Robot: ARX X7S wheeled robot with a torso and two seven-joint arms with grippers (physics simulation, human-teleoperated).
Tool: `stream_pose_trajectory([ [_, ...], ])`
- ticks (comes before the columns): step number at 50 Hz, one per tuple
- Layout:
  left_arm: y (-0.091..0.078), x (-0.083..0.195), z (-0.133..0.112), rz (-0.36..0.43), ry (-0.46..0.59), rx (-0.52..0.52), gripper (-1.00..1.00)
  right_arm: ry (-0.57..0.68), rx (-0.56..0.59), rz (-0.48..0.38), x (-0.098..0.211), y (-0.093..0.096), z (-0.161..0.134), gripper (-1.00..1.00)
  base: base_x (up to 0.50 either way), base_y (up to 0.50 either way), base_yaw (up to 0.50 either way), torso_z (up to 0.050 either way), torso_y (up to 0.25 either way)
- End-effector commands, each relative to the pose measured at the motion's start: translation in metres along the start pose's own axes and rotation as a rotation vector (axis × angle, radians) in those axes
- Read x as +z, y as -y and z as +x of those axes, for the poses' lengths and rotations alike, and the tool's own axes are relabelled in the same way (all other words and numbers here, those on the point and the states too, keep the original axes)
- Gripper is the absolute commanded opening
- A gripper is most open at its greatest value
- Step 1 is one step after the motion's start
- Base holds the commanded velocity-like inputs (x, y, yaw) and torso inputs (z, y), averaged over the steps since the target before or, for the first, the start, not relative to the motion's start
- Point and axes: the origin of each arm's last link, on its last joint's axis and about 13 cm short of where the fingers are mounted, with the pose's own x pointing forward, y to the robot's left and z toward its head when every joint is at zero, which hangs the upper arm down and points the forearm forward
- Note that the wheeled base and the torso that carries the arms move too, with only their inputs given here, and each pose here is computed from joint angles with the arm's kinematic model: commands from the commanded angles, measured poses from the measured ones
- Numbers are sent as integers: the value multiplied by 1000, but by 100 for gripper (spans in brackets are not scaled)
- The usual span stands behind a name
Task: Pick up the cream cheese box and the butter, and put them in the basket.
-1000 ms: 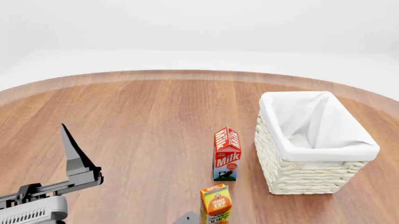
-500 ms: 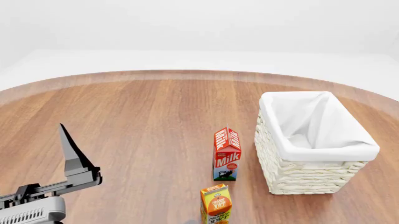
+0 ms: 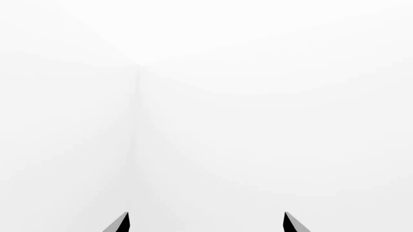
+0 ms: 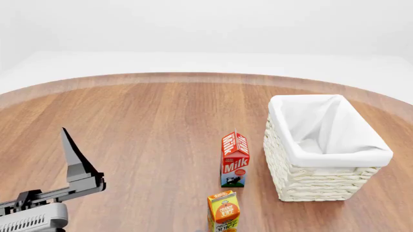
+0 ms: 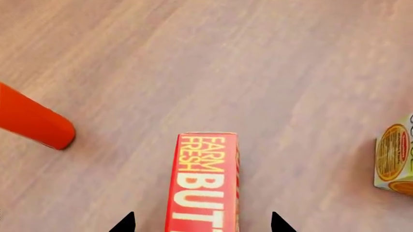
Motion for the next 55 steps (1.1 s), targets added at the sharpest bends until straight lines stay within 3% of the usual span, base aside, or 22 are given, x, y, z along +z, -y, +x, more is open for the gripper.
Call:
stream_pose_trajectory([
  [1,0,0,0,0,0,0,100,-34,1,13,-3,-1,1,100,0,0,0,0,0],
  [55,0,1,0,1,1,2,100,-143,24,58,-18,3,21,100,0,0,0,0,0],
])
